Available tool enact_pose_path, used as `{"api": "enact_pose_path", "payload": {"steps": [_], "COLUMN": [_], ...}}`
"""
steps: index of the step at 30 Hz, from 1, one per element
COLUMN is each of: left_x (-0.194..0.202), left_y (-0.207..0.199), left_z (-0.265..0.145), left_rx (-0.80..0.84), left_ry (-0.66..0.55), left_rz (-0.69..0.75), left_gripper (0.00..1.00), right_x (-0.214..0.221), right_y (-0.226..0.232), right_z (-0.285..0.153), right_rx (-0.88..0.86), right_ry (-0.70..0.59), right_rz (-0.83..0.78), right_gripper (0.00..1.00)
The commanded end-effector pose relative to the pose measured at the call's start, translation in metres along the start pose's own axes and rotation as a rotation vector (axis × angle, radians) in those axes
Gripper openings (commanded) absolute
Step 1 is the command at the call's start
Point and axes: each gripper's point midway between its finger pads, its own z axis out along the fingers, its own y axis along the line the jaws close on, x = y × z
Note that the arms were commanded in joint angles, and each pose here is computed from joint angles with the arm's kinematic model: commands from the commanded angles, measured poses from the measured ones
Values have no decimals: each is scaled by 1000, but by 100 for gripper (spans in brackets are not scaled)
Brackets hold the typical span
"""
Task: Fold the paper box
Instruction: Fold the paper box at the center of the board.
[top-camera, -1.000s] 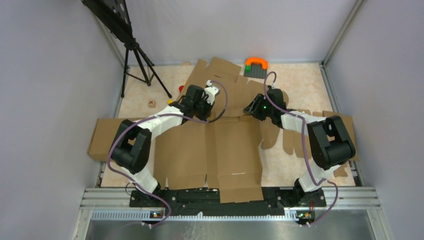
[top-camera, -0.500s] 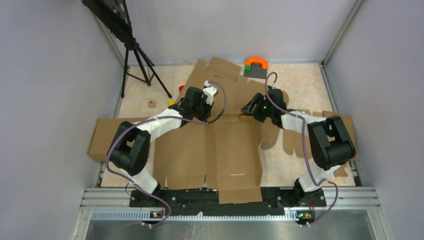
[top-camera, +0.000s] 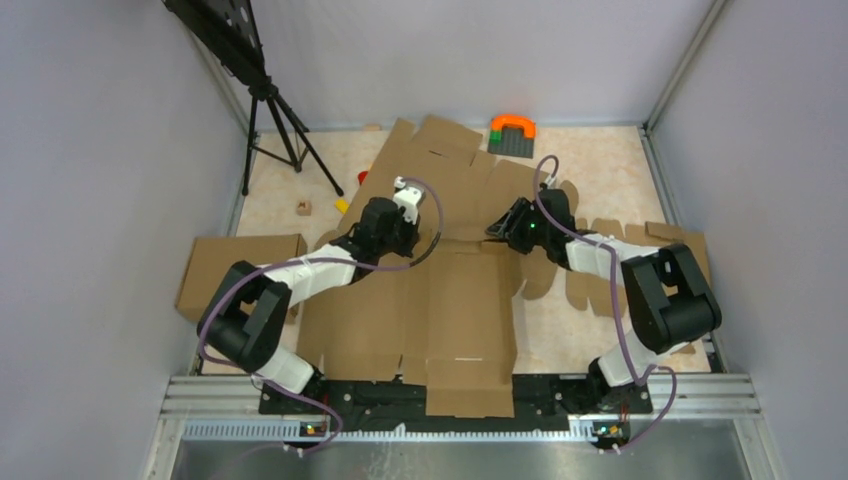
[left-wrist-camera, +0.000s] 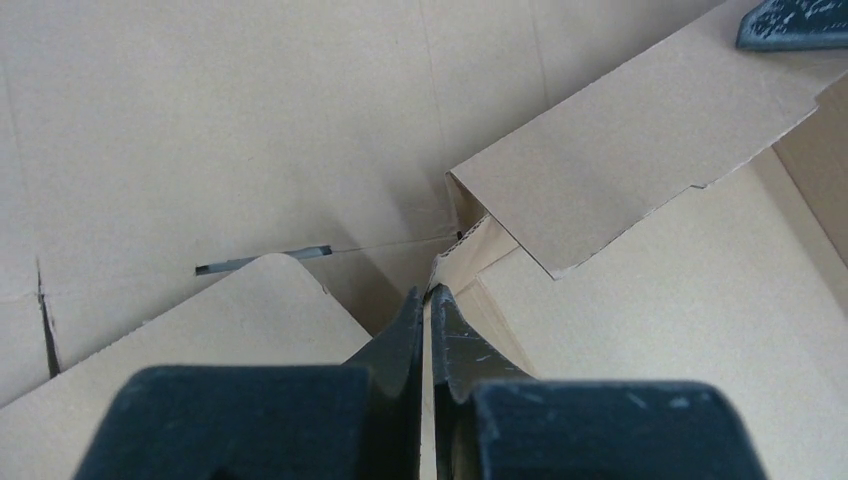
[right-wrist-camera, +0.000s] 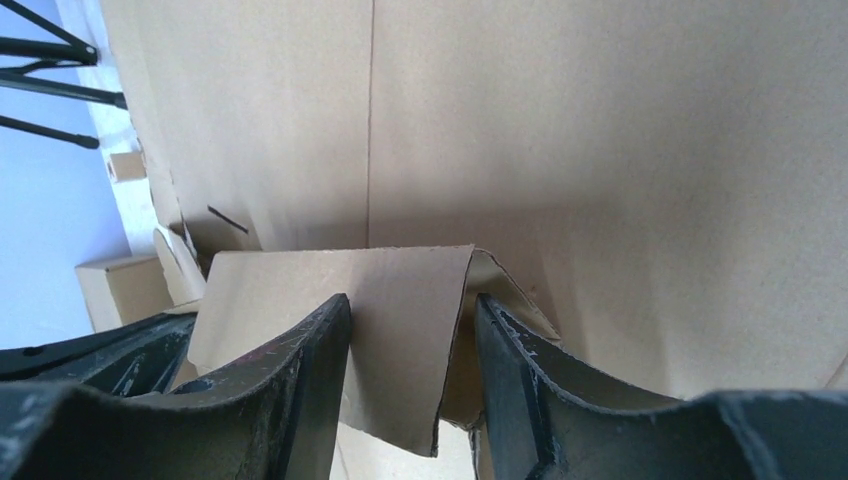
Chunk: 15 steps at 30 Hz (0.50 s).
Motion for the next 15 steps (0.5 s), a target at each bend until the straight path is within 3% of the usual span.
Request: {"api": "enact_pose_path", "payload": {"steps": [1, 10, 15], "left_x": [-19, -26, -36], "left_y": [-10, -7, -22], "left_z": [-12, -7, -8], "left_rx": [-1, -18, 58], "left_ry": [-125, -112, -98], "left_rz": [-39, -38, -28], "left_gripper": [0, 0, 0], "right_x": [6, 2, 0], "right_y": [17, 24, 25], "right_z": [-6, -8, -8], "right_rx": [-38, -42, -31], "right_ry": [-5, 1, 6], "right_rz": [-25, -53, -50], "right_gripper": [49, 52, 53]}}
